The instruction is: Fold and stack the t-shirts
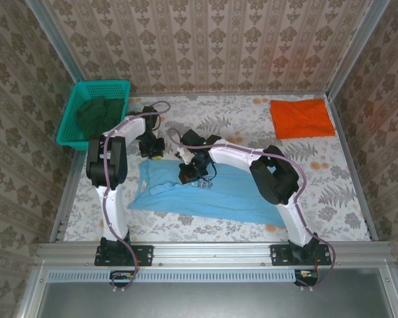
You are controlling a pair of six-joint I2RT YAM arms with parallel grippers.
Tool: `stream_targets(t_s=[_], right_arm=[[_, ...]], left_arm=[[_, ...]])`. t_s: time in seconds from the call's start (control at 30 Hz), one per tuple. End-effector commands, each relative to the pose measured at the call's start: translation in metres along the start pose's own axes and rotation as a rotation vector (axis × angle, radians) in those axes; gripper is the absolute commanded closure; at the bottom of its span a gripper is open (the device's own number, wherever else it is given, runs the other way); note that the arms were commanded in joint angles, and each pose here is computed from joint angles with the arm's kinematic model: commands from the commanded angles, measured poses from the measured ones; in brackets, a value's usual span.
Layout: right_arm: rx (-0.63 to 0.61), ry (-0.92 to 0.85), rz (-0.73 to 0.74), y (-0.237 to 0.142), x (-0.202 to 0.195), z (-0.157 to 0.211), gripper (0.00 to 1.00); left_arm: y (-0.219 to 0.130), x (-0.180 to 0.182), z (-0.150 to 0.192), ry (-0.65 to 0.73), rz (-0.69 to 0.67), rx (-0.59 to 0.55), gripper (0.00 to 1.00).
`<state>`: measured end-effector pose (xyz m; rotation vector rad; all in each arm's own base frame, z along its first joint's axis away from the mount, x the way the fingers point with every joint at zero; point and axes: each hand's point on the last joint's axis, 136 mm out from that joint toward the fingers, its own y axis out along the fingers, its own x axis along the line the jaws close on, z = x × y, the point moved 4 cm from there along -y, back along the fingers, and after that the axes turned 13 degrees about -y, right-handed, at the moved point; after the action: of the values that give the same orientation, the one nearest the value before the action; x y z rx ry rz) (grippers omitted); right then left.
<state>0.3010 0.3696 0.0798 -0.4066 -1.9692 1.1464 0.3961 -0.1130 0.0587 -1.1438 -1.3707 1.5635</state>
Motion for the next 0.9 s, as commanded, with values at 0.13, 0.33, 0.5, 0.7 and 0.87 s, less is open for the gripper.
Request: stream_targets(t_s=[0.13, 0.33, 0.5, 0.7, 0.87], right_arm=[[-0.012, -0.078, -0.030, -0.010, 0.008, 0.021, 0.92], [-0.028, -0.109, 0.017, -0.011, 0.000, 0.035, 0.65], [-0.075, -0.108, 0.014, -0.021, 0.005, 0.033, 0.58], [-0.202, -0.044, -0.025, -0.047, 0.003, 0.031, 0.55], [-0.286, 0.075, -0.014, -0.068, -0.017, 0.034, 0.56]], left_arm=[[0.011, 0.012, -0.006, 0.015, -0.069, -0.003, 0.92], [0.010, 0.013, -0.006, 0.019, -0.080, -0.005, 0.92], [0.005, 0.014, -0.009, 0.020, -0.086, -0.017, 0.92], [-0.025, 0.010, -0.012, 0.016, -0.057, -0.076, 0.92], [-0.070, 0.007, -0.005, 0.016, 0.001, -0.153, 0.79]])
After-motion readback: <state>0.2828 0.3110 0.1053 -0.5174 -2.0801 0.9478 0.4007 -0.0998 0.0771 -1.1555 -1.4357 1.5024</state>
